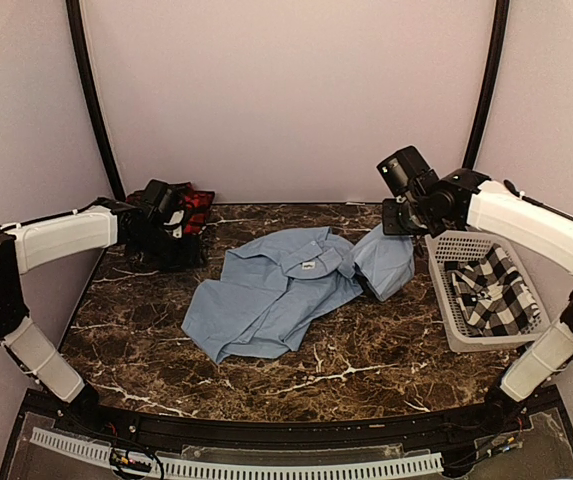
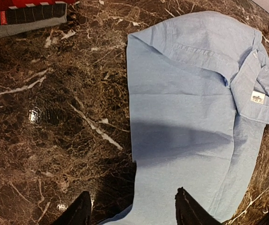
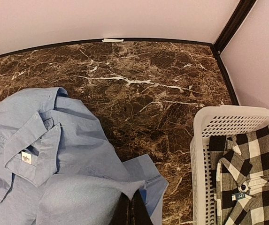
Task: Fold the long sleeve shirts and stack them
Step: Pick up the crumpled shirt from the center of the board.
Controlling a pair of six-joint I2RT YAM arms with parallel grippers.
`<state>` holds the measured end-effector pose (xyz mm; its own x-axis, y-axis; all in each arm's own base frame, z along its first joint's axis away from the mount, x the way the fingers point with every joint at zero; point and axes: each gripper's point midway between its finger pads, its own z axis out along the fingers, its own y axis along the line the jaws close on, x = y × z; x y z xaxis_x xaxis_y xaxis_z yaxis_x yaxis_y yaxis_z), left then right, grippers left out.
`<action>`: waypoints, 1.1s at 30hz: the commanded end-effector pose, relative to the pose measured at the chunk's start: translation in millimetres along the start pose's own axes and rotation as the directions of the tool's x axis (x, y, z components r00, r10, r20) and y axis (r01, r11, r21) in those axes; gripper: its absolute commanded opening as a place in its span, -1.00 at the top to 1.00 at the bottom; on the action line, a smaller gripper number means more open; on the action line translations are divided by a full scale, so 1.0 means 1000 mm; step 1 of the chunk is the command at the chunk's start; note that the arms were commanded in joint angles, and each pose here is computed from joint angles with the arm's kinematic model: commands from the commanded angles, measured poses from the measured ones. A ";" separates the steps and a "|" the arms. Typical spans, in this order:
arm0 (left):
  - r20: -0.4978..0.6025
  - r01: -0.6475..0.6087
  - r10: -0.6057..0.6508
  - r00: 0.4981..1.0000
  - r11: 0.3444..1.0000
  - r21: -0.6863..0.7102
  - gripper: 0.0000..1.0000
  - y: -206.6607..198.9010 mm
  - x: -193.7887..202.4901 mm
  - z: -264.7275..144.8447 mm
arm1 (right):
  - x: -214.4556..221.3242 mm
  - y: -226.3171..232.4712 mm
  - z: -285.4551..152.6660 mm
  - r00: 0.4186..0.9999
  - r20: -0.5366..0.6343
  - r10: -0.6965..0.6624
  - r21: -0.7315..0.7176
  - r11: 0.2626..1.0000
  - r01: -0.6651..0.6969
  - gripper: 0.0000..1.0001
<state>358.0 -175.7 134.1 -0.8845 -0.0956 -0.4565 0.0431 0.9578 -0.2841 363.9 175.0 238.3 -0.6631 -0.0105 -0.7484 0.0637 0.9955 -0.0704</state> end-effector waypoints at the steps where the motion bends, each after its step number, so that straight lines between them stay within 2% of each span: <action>1: -0.068 0.024 -0.017 0.998 0.994 0.104 -0.26 -0.011 0.014 0.015 | -0.001 0.005 0.004 1.000 0.011 0.003 -0.021 1.000 -0.003 1.00; 6: -0.137 0.042 -0.022 0.990 0.988 0.146 -0.37 -0.015 0.026 0.033 | 0.001 0.007 0.006 1.000 0.006 0.004 -0.028 1.000 -0.003 1.00; 12: -0.220 0.086 -0.045 0.974 0.979 0.182 -0.37 -0.019 0.044 0.049 | 0.001 0.008 0.006 1.000 0.005 0.001 -0.029 1.000 -0.001 1.00; 15: -0.238 0.110 -0.061 0.969 0.974 0.200 -0.30 -0.022 0.049 0.051 | 0.002 0.009 0.007 1.000 0.004 -0.002 -0.031 1.000 0.002 1.00; 18: -0.245 0.132 -0.078 0.966 0.968 0.213 0.05 -0.024 0.052 0.048 | 0.001 0.009 0.008 1.000 0.004 -0.005 -0.031 1.000 0.005 1.00; 19: -0.238 0.132 -0.081 0.968 0.969 0.208 0.27 -0.023 0.051 0.047 | 0.001 0.009 0.008 1.000 0.004 -0.008 -0.031 0.999 0.009 1.00; 20: -0.227 0.130 -0.082 0.970 0.970 0.203 0.39 -0.022 0.048 0.044 | 0.001 0.009 0.008 1.000 0.003 -0.013 -0.030 0.999 0.013 1.00; 21: -0.201 0.120 -0.083 0.976 0.976 0.183 0.68 -0.020 0.041 0.041 | 0.000 0.009 0.008 1.000 0.004 -0.017 -0.025 1.000 0.017 1.00; 23: -0.134 0.094 -0.076 0.988 0.986 0.138 0.96 -0.016 0.023 0.028 | -0.002 0.006 0.008 1.000 0.007 -0.027 -0.013 1.000 0.027 1.00; 24: -0.123 0.085 -0.072 0.990 0.991 0.106 0.99 -0.012 0.020 0.023 | -0.003 0.004 0.008 0.999 0.007 -0.032 -0.004 0.999 0.032 1.00; 28: 0.055 0.042 -0.042 0.998 0.999 0.001 1.00 -0.003 -0.027 -0.014 | -0.013 -0.011 0.006 0.999 0.024 -0.030 0.035 0.999 0.029 1.00; 29: 0.134 0.039 -0.033 0.990 0.998 -0.041 1.00 0.000 -0.047 -0.031 | -0.017 -0.016 0.005 0.999 0.030 -0.027 0.048 0.999 0.026 1.00; 30: 0.156 0.026 -0.016 0.988 0.998 -0.062 1.00 0.002 -0.054 -0.039 | -0.022 -0.022 0.003 0.999 0.040 -0.023 0.062 0.998 0.021 1.00; 33: 0.312 0.013 0.027 0.950 0.992 -0.126 1.00 0.002 -0.096 -0.086 | -0.040 -0.038 -0.005 0.997 0.080 -0.014 0.109 0.994 0.005 1.00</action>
<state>388.6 -179.2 169.5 -0.8435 -0.1548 -0.5144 0.0153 0.9503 -0.3109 373.5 160.7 233.4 -0.6745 -0.0480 -0.7367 0.0659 0.9900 -0.1249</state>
